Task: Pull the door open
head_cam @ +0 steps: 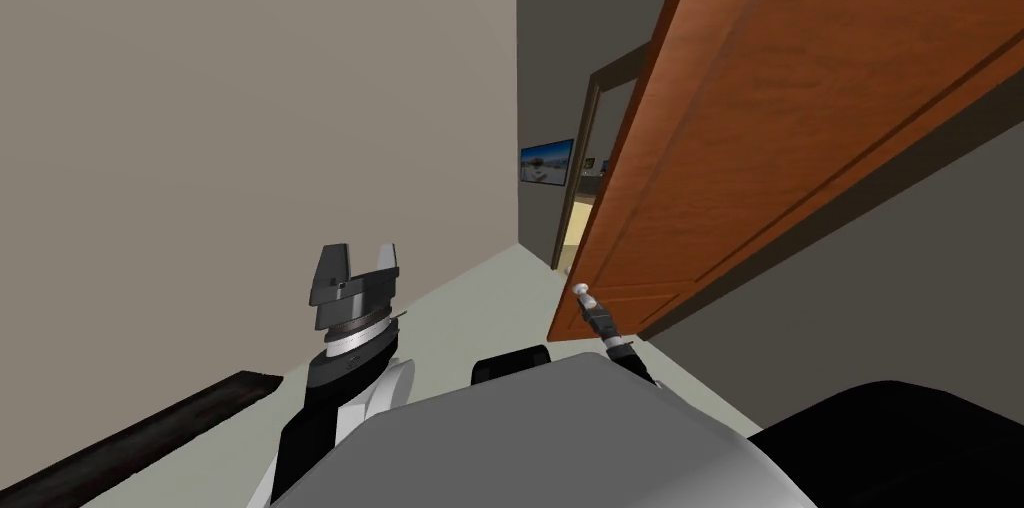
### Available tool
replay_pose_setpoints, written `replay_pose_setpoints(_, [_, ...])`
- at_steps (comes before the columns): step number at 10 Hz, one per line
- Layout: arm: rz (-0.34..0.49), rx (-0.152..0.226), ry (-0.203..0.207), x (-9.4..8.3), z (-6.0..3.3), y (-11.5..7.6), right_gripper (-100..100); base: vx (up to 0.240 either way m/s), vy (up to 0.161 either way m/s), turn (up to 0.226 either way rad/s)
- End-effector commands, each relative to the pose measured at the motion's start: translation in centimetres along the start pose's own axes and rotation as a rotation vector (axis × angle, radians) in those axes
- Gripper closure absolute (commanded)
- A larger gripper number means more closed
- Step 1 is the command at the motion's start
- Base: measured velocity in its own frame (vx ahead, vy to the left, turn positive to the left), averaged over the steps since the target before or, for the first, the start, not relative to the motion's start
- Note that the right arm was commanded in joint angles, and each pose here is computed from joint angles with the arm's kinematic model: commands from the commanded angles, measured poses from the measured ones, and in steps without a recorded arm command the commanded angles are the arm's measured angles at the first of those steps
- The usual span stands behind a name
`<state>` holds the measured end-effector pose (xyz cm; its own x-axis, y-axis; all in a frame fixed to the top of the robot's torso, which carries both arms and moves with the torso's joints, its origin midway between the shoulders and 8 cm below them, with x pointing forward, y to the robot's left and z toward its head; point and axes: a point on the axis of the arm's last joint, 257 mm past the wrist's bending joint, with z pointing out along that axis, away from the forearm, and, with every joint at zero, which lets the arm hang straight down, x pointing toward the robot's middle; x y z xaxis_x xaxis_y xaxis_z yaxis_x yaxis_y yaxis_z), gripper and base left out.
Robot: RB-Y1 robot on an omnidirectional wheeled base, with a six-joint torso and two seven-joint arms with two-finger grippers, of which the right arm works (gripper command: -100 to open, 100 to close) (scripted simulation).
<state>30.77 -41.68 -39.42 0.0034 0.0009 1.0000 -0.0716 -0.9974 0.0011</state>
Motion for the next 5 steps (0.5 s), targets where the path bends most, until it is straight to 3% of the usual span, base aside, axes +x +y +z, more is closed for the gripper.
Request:
replay_pose_setpoints(1, [0.001, 0.014, 0.003, 0.16, -0.61, 0.17, 100, -0.201, -0.013, 0.103])
replay_pose_setpoints(2, [0.002, 0.025, 0.003, 0.21, -0.96, 0.17, 100, -0.216, -0.023, 0.108])
replay_pose_setpoints(3, [-0.001, 0.019, 0.0, 0.09, -0.63, 0.15, 100, -0.101, -0.015, 0.023])
replay_pose_setpoints(5, [0.0, 0.035, -0.002, -0.02, -1.36, 0.14, 100, -0.159, -0.046, 0.14])
